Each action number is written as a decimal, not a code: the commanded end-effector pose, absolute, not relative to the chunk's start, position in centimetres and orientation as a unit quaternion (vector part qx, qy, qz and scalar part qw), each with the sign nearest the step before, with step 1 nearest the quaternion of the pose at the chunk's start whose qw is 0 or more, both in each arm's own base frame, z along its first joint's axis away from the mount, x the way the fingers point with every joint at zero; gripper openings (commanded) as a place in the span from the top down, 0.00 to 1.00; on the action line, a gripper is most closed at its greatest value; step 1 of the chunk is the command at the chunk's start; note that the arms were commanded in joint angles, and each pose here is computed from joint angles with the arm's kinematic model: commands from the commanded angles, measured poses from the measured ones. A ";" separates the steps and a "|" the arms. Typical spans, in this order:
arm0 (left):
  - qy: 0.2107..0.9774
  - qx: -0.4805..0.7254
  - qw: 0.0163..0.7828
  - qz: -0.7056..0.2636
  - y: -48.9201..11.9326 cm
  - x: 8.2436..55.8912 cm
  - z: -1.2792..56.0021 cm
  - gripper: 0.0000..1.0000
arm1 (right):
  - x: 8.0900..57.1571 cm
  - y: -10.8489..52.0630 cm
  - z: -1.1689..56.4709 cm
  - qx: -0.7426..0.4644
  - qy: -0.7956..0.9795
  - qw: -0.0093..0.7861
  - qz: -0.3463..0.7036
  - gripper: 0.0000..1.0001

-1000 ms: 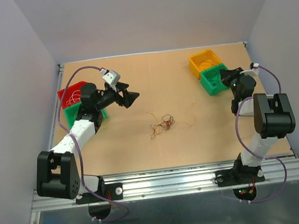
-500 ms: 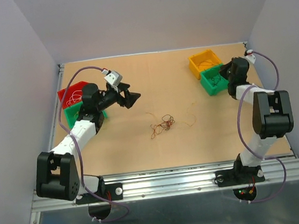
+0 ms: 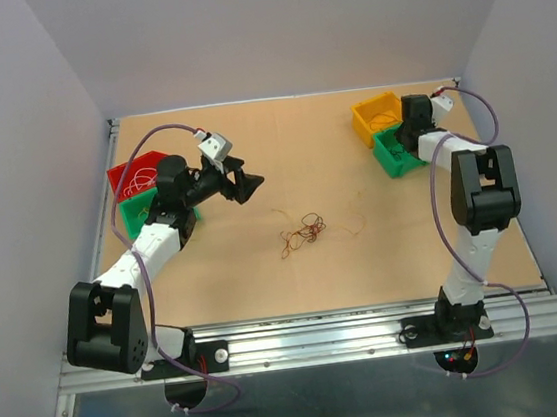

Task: Untangle the cables

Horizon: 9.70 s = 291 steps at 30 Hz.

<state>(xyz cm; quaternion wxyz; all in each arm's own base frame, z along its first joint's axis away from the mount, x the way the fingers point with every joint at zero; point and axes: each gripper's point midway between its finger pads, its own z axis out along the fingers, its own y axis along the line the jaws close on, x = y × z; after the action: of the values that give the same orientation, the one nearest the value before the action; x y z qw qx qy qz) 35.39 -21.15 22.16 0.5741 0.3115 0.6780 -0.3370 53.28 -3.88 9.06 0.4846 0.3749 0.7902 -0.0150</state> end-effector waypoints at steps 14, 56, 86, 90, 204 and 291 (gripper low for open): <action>0.662 0.330 0.591 -0.324 -21.7 35.7 23.6 0.17 | 55.5 -4.8 5.0 0.397 0.806 0.431 -0.089 0.99; 0.676 0.336 0.575 -0.316 -22.3 36.2 22.4 0.17 | 55.4 -2.9 15.5 0.362 0.789 0.496 -0.033 0.50; 0.687 0.342 0.560 -0.311 -22.7 36.6 21.3 0.17 | 62.4 1.2 13.9 0.330 0.801 0.496 0.056 0.99; 0.688 0.343 0.559 -0.311 -22.8 36.7 21.3 0.17 | 63.3 1.7 12.5 0.338 0.803 0.487 0.066 1.00; 0.765 0.525 0.304 -0.216 -30.3 26.2 9.3 0.29 | 33.0 11.3 18.4 0.066 0.785 0.575 0.222 0.20; 0.617 0.507 0.539 -0.266 -28.5 25.4 22.7 1.00 | 31.5 28.1 20.5 -0.164 0.667 0.557 0.467 0.32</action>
<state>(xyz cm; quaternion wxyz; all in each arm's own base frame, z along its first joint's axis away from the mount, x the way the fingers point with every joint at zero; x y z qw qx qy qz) 25.36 -28.54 20.83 0.5111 0.5075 0.6406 -0.2663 30.44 26.40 18.25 0.5641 -0.1531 0.6767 0.4476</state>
